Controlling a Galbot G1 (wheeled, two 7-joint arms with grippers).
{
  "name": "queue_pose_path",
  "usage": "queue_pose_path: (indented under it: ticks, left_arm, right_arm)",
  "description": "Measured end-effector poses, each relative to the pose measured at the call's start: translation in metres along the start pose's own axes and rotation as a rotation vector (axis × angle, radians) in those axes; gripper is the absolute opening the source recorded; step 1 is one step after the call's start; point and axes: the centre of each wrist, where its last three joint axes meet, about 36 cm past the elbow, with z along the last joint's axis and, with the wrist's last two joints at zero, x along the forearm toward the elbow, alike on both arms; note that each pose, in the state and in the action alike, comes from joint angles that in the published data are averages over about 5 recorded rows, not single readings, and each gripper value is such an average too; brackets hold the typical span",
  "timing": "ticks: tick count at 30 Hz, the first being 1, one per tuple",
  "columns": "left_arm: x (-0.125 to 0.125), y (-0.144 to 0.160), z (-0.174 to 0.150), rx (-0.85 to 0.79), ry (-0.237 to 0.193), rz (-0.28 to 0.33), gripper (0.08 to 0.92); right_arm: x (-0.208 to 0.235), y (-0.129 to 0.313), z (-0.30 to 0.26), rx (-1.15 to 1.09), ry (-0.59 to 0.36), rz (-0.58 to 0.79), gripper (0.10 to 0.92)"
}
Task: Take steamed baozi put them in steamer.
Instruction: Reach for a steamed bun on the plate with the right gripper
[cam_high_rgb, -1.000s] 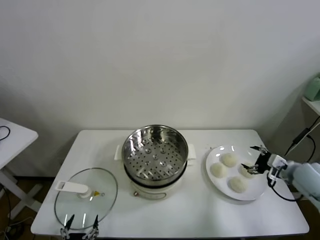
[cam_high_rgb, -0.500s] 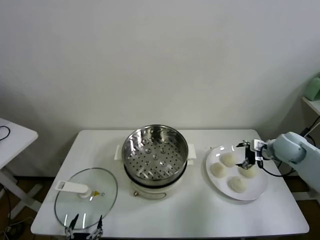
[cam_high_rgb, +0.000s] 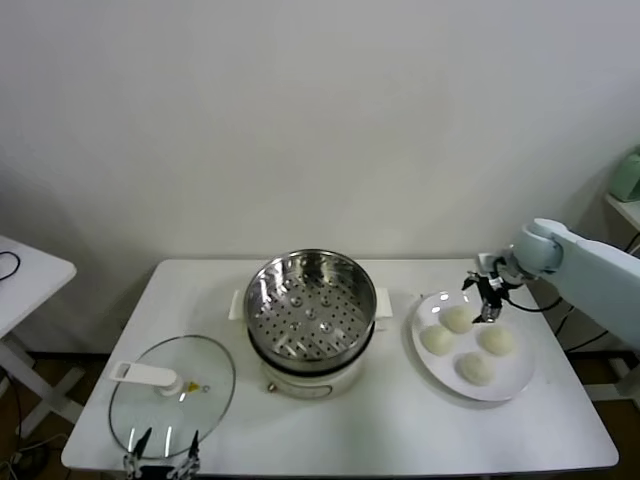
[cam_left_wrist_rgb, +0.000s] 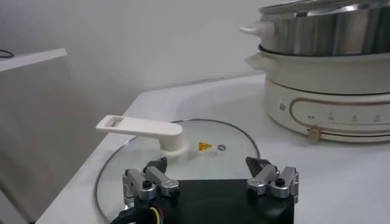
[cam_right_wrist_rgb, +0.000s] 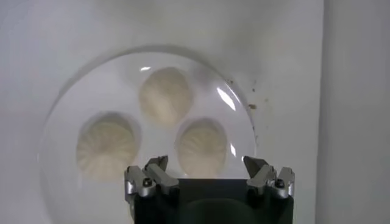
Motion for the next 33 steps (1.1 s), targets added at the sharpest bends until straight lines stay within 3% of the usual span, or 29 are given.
queue_pose_path:
  ticks: [27,33]
  left_arm:
    - [-0.001,0.009,0.012,-0.019,0.023,-0.022,0.823]
    - [-0.001,0.010,0.013,-0.023,0.023,-0.024,0.823]
  right_arm:
    - [-0.063,-0.019,-0.006,-0.008,0.044,-0.087,0.823]
    - [-0.067,-0.019,-0.005,-0.009,0.044,-0.087,0.757]
